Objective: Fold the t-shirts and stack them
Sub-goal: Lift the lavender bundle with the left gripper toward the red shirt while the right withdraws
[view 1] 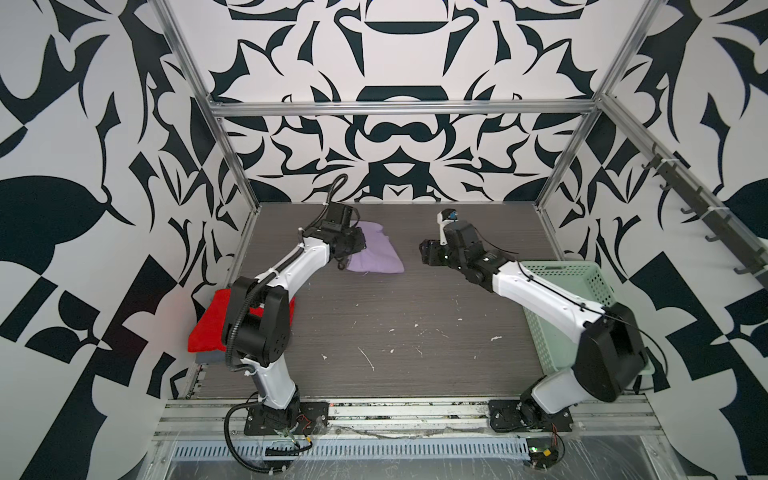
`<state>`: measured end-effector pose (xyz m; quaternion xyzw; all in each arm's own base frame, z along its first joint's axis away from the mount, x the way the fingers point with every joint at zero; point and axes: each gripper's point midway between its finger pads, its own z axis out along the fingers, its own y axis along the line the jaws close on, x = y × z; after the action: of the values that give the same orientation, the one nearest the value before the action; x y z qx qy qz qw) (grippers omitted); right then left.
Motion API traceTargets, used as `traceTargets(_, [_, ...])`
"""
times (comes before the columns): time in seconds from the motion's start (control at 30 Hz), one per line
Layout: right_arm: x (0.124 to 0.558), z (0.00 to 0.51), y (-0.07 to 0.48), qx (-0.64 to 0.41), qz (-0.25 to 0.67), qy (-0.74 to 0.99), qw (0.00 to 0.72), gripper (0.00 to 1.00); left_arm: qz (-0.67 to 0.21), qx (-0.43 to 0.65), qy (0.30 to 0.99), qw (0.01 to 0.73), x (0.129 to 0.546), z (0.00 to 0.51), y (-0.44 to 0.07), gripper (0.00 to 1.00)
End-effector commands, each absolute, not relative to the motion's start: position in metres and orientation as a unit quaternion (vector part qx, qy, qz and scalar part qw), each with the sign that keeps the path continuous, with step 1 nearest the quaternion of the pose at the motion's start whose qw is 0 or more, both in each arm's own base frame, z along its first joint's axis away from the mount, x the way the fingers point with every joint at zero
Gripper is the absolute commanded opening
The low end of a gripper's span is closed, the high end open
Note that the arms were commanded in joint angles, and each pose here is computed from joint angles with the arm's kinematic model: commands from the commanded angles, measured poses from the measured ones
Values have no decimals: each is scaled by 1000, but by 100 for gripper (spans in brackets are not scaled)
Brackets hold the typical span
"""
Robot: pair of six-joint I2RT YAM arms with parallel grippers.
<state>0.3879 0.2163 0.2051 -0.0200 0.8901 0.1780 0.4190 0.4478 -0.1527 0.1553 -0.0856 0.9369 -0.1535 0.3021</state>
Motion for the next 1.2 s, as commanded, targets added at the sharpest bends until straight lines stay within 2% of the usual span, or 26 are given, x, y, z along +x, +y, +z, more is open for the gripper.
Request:
traceTargets(0.0, [374,192,194,-16,162,898,410,71,-43,-116,956,265,426,159,-79,0])
traceTargets(0.2, [359,182,167,0,151,902,406,72,41,-139,951,275,422,202,-8,0])
traceTargets(0.3, [358,175,161,11,157,903,400,72,56,-152,945,284,415,215,20,0])
traceTargets(0.57, [362,163,158,24,158,909,386,72,56,-255,910,321,378,246,77,0])
traceTargets(0.73, [363,156,160,28,164,911,377,72,22,-331,875,351,357,259,112,0])
traceTargets(1.17, [357,148,154,41,159,914,371,71,17,-378,858,347,327,237,135,0])
